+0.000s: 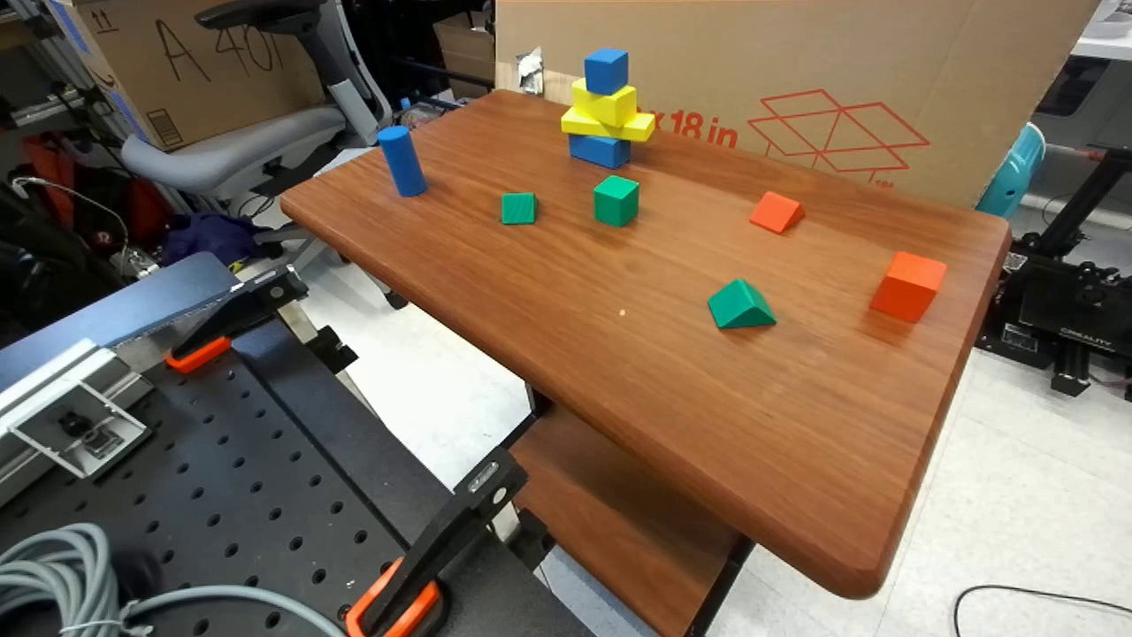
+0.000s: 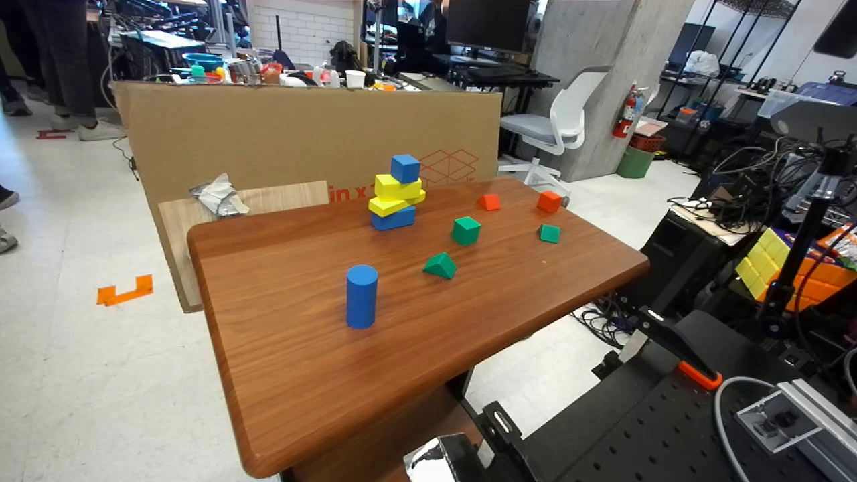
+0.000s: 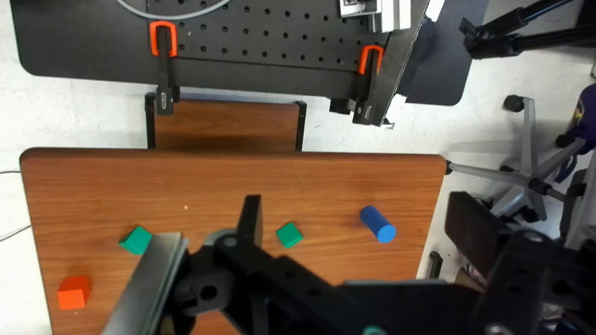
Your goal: Pick up the green object from the table and pit on top of the other objects
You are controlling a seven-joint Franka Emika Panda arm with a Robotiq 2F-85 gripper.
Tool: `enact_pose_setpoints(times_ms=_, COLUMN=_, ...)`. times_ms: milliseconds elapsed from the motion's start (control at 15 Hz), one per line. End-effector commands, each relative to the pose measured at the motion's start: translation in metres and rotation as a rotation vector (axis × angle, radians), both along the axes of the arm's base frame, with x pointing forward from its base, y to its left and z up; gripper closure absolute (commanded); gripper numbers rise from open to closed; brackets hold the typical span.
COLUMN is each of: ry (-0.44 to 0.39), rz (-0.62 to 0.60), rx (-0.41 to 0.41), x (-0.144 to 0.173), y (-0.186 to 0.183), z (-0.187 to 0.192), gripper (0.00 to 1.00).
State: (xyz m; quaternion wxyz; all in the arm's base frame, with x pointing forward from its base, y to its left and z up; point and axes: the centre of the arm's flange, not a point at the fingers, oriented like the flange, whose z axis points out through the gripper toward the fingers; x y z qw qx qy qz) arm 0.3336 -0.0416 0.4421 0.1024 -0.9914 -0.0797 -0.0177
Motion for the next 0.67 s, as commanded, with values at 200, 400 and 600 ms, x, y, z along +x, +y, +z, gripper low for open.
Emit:
enact_pose_setpoints(times_ms=200, ry=-0.054, rz=-0.036, rx=-0.074, x=0.091, y=0.005, z=-0.005, gripper=0.00)
enact_pose_setpoints(times_ms=400, ry=-0.071, rz=-0.056, rx=-0.098, x=0.125, y=0.005, z=-0.023, gripper=0.00)
enact_pose_setpoints(times_ms=600, ry=-0.064, rz=-0.080, rx=-0.129, x=0.155, y=0.002, z=-0.045, gripper=0.00)
